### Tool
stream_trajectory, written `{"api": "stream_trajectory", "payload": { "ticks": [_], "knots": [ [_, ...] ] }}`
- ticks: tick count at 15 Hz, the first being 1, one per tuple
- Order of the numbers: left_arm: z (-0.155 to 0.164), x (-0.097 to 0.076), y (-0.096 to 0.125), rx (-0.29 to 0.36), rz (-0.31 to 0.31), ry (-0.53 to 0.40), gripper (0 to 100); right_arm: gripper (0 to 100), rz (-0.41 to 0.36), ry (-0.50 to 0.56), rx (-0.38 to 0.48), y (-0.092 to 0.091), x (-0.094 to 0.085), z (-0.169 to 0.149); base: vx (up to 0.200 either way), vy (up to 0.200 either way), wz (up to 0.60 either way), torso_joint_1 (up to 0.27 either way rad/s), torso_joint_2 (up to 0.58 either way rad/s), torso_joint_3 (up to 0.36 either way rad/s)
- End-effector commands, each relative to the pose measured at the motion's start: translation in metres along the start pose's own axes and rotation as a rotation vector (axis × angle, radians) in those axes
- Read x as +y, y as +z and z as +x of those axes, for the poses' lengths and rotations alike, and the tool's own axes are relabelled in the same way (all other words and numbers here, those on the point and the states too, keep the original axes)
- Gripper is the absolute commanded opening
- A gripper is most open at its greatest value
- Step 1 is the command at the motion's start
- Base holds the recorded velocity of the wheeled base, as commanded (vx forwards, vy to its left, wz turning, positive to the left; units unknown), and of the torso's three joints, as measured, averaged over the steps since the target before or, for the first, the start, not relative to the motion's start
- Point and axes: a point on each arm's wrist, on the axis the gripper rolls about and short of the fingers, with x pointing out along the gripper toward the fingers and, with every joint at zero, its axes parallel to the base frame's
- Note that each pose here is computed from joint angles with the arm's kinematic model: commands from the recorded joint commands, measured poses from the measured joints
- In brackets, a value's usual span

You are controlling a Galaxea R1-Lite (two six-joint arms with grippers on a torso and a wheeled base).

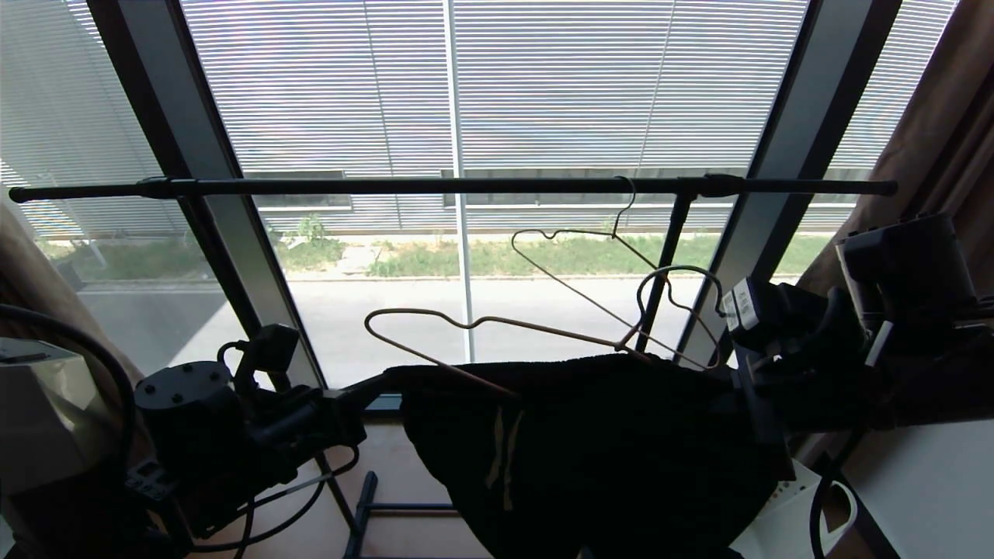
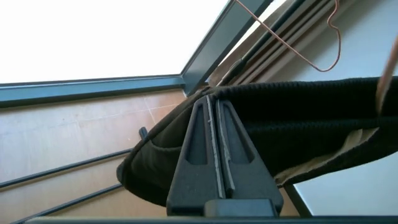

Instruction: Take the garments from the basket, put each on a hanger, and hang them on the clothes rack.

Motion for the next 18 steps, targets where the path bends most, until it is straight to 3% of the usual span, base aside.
{"api": "stream_trajectory", "payload": {
  "ticks": [1,18],
  "knots": [
    [0.003,0.000,0.003,-0.015,0.004,-0.006,0,0,0.017,0.025,0.036,-0.007,0.001,0.010,0.000,0.000,0.00,0.000,0.00,0.000],
    [-0.002,-0.006,0.021,-0.090,0.041,-0.024,0,0,0.088,0.041,0.227,-0.046,-0.002,0.043,0.000,0.000,0.00,0.000,0.00,0.000]
  ]
}}
